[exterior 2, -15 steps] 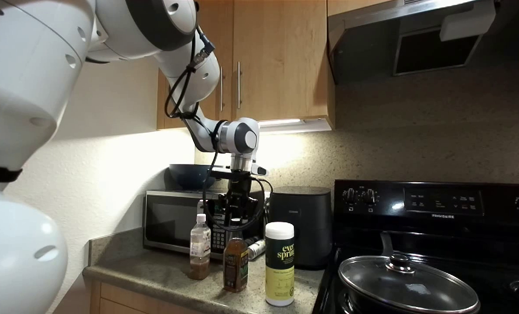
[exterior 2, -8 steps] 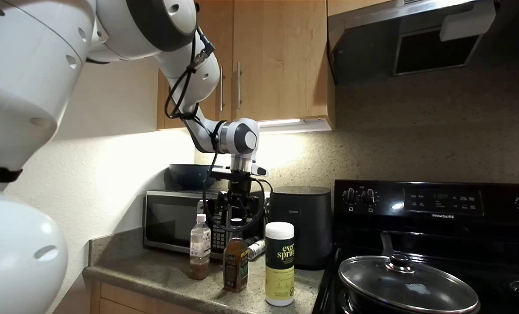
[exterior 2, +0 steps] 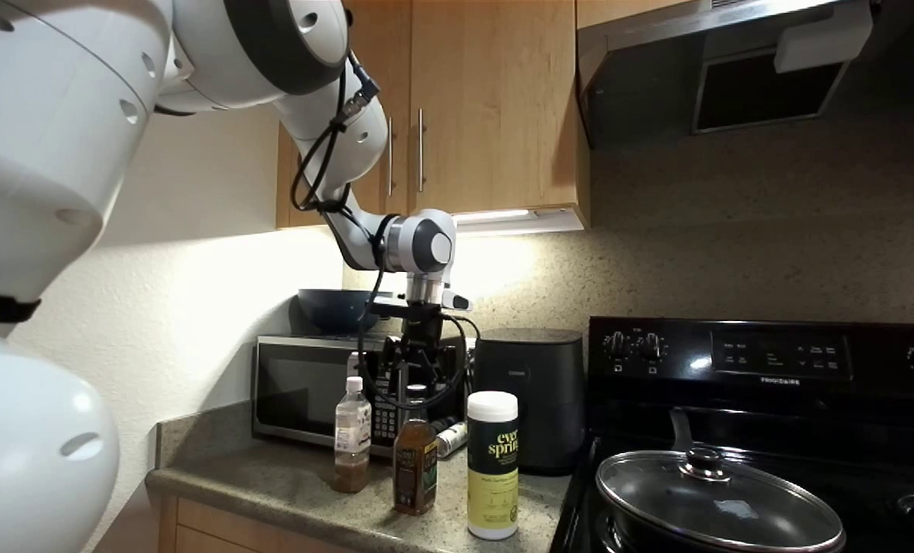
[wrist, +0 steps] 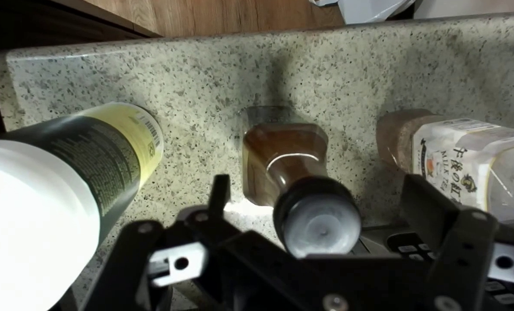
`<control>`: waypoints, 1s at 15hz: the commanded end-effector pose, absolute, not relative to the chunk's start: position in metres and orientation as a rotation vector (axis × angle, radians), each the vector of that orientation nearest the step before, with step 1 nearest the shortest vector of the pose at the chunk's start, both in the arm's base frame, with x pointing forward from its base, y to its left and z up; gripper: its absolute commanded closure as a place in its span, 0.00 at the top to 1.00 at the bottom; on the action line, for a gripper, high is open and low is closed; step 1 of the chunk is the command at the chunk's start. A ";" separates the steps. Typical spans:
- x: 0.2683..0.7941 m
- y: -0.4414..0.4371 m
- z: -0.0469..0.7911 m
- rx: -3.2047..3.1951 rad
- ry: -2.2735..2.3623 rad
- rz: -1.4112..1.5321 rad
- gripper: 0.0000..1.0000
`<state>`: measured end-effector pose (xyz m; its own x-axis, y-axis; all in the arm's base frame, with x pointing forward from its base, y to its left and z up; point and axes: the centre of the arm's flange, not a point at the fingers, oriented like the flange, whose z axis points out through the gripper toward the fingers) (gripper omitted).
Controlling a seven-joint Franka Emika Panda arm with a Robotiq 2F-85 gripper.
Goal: Move the oil bottle to the back, the plastic bottle to the right and then bring the oil bottle back
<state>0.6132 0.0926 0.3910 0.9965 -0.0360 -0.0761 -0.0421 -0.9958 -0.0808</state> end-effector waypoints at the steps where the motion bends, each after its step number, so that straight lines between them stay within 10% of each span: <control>1: 0.623 0.089 0.390 -3.052 0.029 0.093 1.00; 2: 0.624 0.090 0.390 -3.051 0.030 0.093 1.00; 3: 0.625 0.090 0.390 -3.051 0.028 0.096 0.75; 11: 0.631 0.090 0.385 -3.047 -0.052 0.115 0.26; 15: 0.632 0.088 0.388 -3.052 -0.034 0.095 0.20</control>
<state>0.6282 0.0932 0.3839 0.9974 0.0154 -0.0698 0.0093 -0.9962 -0.0868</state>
